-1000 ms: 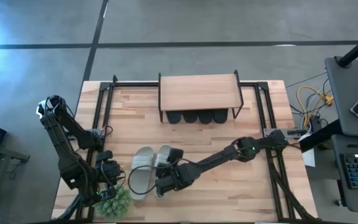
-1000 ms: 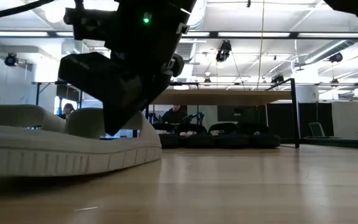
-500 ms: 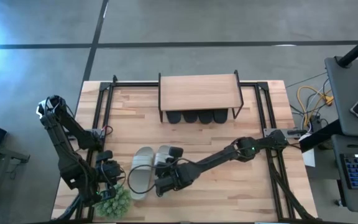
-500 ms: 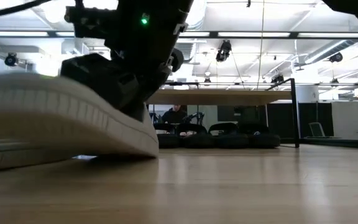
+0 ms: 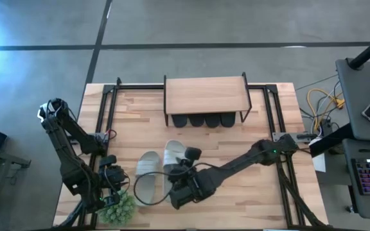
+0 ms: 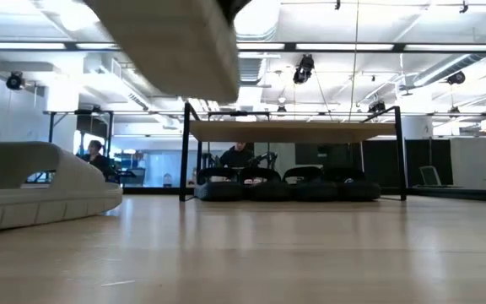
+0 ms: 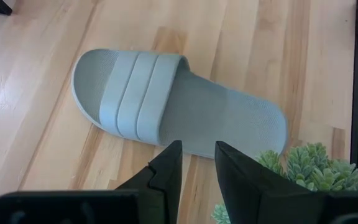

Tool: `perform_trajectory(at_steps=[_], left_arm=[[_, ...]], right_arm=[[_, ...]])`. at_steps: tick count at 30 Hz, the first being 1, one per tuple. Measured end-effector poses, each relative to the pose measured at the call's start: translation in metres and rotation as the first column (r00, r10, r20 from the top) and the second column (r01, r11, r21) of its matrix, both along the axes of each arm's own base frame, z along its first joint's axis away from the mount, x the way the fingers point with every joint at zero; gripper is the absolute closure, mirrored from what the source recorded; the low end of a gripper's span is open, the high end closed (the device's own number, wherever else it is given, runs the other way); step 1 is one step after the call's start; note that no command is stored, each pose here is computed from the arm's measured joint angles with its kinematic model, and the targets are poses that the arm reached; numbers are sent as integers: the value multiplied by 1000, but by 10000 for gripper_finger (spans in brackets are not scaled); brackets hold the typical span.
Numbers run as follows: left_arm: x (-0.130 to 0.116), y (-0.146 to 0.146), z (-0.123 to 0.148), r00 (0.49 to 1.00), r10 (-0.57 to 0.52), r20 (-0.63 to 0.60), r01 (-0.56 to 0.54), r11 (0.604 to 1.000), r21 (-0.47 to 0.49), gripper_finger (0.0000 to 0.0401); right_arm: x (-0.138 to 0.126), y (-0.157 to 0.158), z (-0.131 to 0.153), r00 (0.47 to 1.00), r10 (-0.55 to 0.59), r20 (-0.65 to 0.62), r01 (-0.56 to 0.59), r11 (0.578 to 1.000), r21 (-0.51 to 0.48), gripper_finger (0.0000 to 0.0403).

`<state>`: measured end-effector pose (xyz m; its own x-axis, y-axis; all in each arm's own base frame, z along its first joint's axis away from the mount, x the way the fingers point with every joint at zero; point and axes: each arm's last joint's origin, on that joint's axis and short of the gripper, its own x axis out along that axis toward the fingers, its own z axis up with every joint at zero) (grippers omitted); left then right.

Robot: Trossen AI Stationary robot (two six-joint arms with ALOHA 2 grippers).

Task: Pick and place slides into the shelf
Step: Put the gray slide on the shelf

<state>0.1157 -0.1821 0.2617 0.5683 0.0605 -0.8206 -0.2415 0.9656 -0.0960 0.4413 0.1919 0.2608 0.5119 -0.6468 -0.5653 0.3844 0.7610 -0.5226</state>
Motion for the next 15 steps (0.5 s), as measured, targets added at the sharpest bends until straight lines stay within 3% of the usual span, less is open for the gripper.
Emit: perform_trajectory(at_steps=[8,12,15], left_arm=[[0,0,0,1000,2,6,-2,1000,2,320],[0,0,0,1000,3,4,-3,1000,3,320],[0,0,0,1000,4,5,-4,1000,4,320]], right_arm=[[-33,-6,45,996,-47,75,61,979,-196,390],[-49,-29,67,985,-131,110,151,968,-202,390],[-51,-44,80,989,-124,78,139,960,-244,390]])
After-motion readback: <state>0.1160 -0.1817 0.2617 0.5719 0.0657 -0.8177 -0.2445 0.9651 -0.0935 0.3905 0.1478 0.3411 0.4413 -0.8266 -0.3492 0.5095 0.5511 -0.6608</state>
